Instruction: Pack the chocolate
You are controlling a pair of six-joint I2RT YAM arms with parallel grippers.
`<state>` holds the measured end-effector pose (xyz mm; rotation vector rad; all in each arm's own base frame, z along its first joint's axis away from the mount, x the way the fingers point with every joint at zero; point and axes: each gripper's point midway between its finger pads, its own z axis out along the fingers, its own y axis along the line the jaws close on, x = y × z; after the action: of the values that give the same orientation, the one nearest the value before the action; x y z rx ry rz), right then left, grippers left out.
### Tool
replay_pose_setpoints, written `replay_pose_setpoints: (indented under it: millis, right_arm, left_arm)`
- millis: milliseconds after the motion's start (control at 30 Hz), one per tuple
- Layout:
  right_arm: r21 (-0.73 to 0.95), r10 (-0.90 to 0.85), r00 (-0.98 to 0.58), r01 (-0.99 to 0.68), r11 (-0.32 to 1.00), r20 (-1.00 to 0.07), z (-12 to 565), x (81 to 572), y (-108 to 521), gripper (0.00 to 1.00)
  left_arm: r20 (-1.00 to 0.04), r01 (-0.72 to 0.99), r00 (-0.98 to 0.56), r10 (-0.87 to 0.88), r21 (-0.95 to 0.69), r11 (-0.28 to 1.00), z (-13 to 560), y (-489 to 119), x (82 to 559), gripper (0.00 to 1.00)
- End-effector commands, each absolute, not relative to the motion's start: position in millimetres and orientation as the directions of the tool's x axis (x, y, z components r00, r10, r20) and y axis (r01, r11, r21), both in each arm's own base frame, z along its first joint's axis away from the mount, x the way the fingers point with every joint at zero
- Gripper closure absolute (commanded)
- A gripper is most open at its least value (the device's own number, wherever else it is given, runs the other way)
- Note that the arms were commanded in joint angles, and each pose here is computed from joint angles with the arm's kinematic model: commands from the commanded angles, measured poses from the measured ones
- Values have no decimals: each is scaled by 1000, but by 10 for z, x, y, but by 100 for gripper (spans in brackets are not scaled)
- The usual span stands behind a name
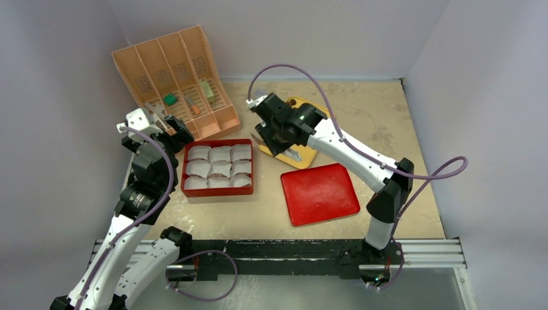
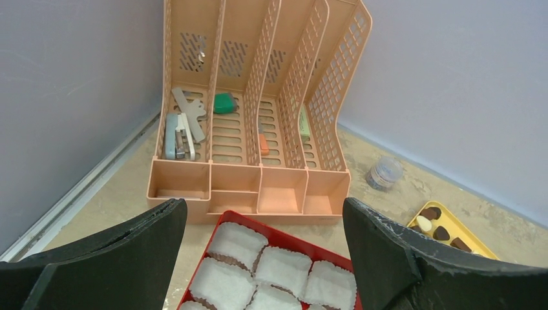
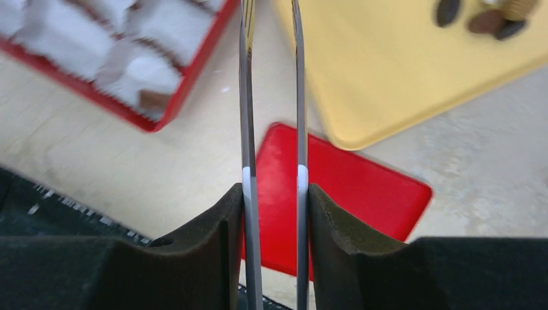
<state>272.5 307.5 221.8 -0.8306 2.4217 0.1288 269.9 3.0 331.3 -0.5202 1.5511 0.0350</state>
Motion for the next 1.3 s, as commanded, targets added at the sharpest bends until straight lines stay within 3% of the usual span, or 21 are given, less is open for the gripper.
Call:
replay_pose_setpoints:
  millis: [0,233,400,767,1267]
  right_arm:
    - [-167,-446,-648,-446,879,-617,2431,3230,2548,60]
    - [-213,-334,-730,-257,943,-597,2118,3761,1694,60]
    - [-214,-267,-740,-169,962,-617,2064,4036,1429,59]
    - [-125,-202,-744,-158,979,-637,1943,4494,1410,59]
    - [-116,-215,-776,-182,976,-592,1672,4519,1416,56]
  left_arm:
    - [-943,-306,71,-325,-331,893,3397,-25,2716,10]
    - [-943,-274,58,-329,-332,903,3389,-93,2741,10]
    - [-943,-256,49,-330,-331,908,3388,-132,2758,11]
    - [-943,-245,43,-329,-330,912,3380,-154,2764,11]
    - [-943,-245,44,-329,-330,912,3381,-155,2766,11]
